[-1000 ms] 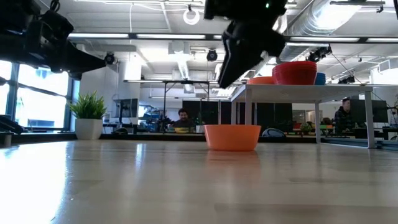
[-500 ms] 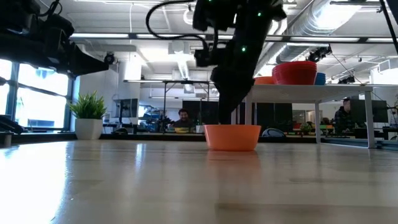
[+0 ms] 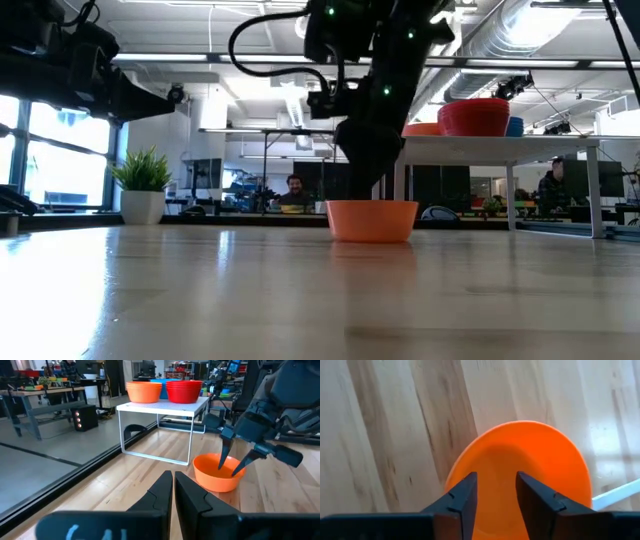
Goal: Pick & Place Mini bowls
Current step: Stack the orange bowl on top of the orange bowl on the shelf
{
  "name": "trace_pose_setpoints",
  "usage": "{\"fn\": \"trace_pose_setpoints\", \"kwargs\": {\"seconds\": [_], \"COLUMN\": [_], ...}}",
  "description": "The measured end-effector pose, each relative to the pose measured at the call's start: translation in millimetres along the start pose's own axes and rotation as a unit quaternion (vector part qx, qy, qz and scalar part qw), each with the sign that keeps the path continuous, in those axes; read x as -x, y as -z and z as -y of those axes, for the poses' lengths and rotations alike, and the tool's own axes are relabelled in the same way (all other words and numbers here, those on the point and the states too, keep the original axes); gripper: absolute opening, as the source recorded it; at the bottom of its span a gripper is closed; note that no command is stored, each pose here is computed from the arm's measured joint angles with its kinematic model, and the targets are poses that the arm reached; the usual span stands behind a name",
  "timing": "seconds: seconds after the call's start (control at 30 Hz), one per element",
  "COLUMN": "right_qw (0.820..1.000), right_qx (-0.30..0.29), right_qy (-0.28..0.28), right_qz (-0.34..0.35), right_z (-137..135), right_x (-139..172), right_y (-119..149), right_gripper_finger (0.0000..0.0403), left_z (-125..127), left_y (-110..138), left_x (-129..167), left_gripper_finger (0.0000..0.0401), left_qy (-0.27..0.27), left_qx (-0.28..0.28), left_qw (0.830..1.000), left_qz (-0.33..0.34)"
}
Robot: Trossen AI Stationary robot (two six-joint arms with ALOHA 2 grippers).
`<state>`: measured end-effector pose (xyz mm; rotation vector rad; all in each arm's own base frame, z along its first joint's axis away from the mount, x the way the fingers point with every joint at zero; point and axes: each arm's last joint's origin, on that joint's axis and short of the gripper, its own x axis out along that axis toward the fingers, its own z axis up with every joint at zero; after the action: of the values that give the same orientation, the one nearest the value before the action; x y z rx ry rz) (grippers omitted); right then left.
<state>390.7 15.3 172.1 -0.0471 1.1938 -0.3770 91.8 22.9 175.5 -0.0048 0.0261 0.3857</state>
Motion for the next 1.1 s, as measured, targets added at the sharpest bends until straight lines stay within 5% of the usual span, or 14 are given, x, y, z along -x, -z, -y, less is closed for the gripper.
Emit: {"fn": "trace_pose_setpoints", "kwargs": {"seconds": [0.3, 0.57, 0.73, 0.97, 1.1], "right_qw": [1.0, 0.998, 0.998, 0.999, 0.999], "right_qx": [-0.013, -0.038, -0.026, -0.003, 0.02], "right_qy": [-0.025, -0.051, -0.05, -0.05, -0.047], "right_qz": [-0.007, -0.007, 0.003, 0.001, 0.018], "right_z": [-4, -10, -7, -9, -15], "right_x": [27, 10, -5, -5, 5], "right_y": [-10, 1, 10, 11, 4], "right_gripper_finger": [0.0155, 0.0176, 0.0135, 0.0016, 0.0016], "left_z": [0, 0, 0, 0, 0], "left_y": [0, 0, 0, 1, 0], "left_x": [0, 0, 0, 0, 0], "left_gripper_finger": [0.0017, 0.0017, 0.0017, 0.0017, 0.0017], "left_qy": [0.002, 0.002, 0.002, 0.002, 0.002], "left_qx": [0.0, 0.0, 0.0, 0.0, 0.0], "left_qw": [1.0, 1.0, 1.0, 1.0, 1.0], "left_qz": [0.0, -0.001, -0.001, -0.001, -0.001]}}
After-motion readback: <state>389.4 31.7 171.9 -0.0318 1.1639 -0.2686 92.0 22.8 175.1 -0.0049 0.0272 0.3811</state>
